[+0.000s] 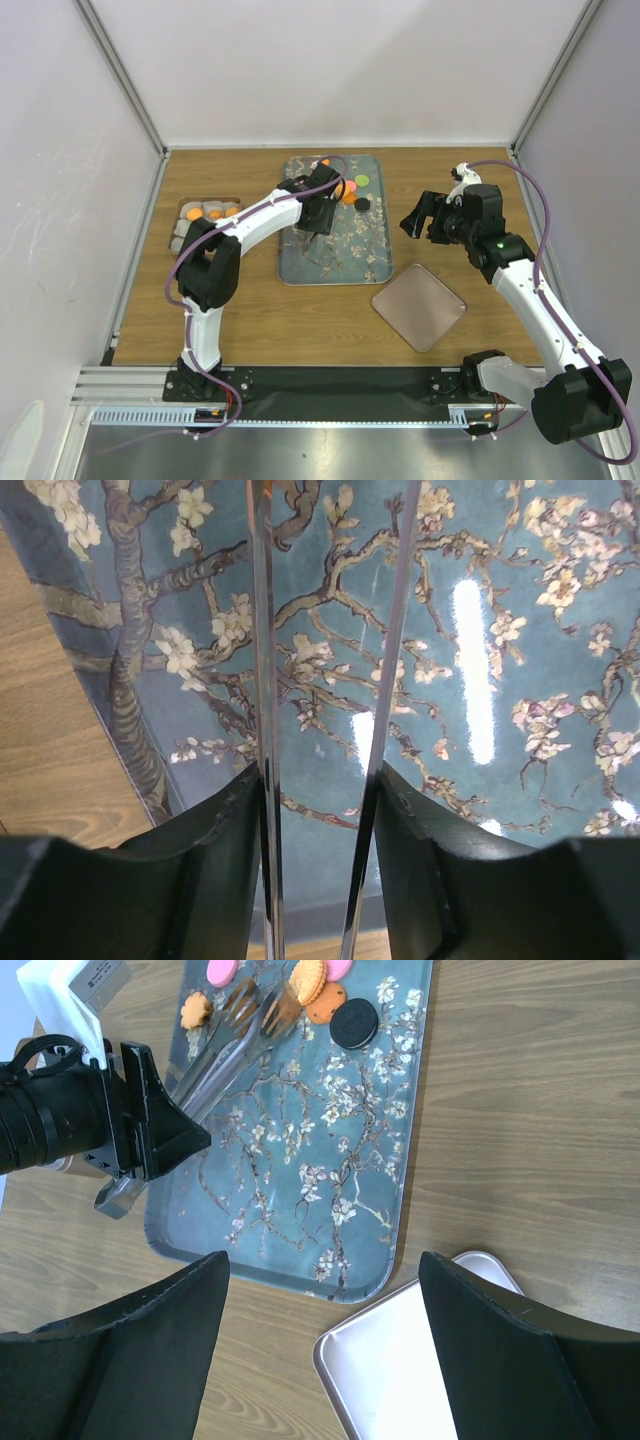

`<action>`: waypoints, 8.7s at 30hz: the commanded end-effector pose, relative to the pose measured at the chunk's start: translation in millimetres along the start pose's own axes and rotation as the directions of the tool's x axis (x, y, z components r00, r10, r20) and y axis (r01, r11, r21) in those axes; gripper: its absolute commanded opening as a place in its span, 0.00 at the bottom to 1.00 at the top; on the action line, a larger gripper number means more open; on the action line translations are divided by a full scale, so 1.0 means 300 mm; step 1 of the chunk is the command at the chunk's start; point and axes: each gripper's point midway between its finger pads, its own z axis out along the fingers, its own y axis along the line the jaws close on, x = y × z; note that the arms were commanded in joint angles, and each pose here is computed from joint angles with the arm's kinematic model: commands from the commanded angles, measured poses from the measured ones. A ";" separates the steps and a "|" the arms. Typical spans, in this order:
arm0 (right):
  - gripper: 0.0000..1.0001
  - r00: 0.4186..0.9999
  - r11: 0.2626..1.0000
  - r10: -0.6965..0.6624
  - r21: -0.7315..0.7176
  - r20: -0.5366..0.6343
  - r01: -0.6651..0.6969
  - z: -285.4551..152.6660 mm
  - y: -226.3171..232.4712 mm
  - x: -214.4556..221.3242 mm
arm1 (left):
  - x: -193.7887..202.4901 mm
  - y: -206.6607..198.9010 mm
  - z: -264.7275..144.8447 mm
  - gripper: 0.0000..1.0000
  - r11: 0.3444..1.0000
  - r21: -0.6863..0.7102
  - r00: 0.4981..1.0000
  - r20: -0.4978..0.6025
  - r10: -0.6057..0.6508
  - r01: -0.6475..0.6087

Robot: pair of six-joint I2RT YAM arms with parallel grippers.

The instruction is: Pack the cookies

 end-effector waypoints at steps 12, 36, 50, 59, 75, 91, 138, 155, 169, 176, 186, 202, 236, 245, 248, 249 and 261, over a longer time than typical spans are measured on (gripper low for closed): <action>0.84 0.999 0.999 -0.027 -0.021 0.045 0.028 -0.026 0.025 -0.040 | -0.067 -0.010 -0.080 0.49 1.000 0.000 0.998 0.057 0.024 -0.024; 0.84 0.999 0.999 -0.026 -0.023 0.046 0.028 -0.026 0.026 -0.042 | -0.048 -0.006 -0.066 0.46 0.991 -0.071 0.993 0.014 0.114 -0.113; 0.84 0.998 0.999 -0.029 -0.023 0.050 0.030 -0.030 0.027 -0.046 | -0.083 0.014 -0.155 0.34 0.991 -0.081 0.992 0.066 0.110 -0.104; 0.84 0.998 0.999 -0.027 -0.026 0.048 0.028 -0.029 0.029 -0.044 | -0.094 0.070 -0.318 0.34 0.995 -0.083 0.985 0.153 0.076 -0.064; 0.84 1.000 0.998 -0.025 -0.063 0.018 0.026 -0.011 0.054 -0.020 | 0.152 0.407 -0.564 0.36 0.975 -0.134 0.965 0.219 -0.145 0.177; 0.82 0.999 0.994 -0.025 -0.110 -0.024 0.022 0.013 0.090 0.020 | 0.407 0.731 -0.553 0.32 0.827 -0.281 0.873 0.182 -0.452 0.487; 0.83 1.000 0.993 -0.018 -0.120 -0.016 0.016 0.002 0.091 0.012 | 0.516 0.916 -0.490 0.43 0.686 -0.402 0.787 0.179 -0.590 0.606; 0.83 1.000 0.993 -0.012 -0.120 -0.011 0.011 -0.004 0.089 0.006 | 0.500 0.897 -0.535 0.46 0.691 -0.366 0.778 0.200 -0.596 0.623; 0.83 1.000 0.994 -0.008 -0.107 -0.010 0.007 0.004 0.074 0.003 | 0.341 0.785 -0.609 0.48 0.797 -0.276 0.842 0.229 -0.489 0.538; 0.83 1.000 0.996 -0.008 -0.089 -0.007 0.007 0.006 0.061 0.000 | 0.134 0.567 -0.596 0.49 0.901 -0.166 0.904 0.232 -0.359 0.400; 0.83 1.000 0.997 -0.010 -0.072 0.004 0.010 0.005 0.051 -0.009 | -0.029 0.304 -0.355 0.50 0.968 -0.043 0.962 0.128 -0.242 0.249; 0.83 1.000 0.998 -0.008 -0.061 0.002 0.008 0.008 0.043 -0.008 | -0.136 0.262 -0.174 0.51 0.973 -0.073 0.973 0.081 -0.214 0.220; 0.83 1.000 0.998 -0.010 -0.065 0.004 0.010 0.005 0.046 -0.008 | -0.100 0.287 -0.083 0.51 0.964 -0.120 0.972 0.036 -0.234 0.237; 0.83 1.000 0.998 -0.010 -0.064 0.005 0.010 0.005 0.045 -0.008 | -0.100 0.292 -0.108 0.51 0.964 -0.124 0.972 0.036 -0.234 0.236; 0.83 1.000 0.998 -0.010 -0.063 0.007 0.010 0.004 0.045 -0.011 | -0.095 0.285 -0.113 0.51 0.966 -0.109 0.972 0.032 -0.232 0.234; 0.83 1.000 0.998 -0.010 -0.062 0.007 0.010 0.004 0.044 -0.011 | -0.084 0.282 -0.102 0.51 0.968 -0.108 0.974 0.018 -0.228 0.228; 0.83 1.000 0.998 -0.009 -0.061 0.006 0.010 0.006 0.043 -0.010 | -0.091 0.256 -0.078 0.49 0.974 -0.079 0.977 0.003 -0.214 0.214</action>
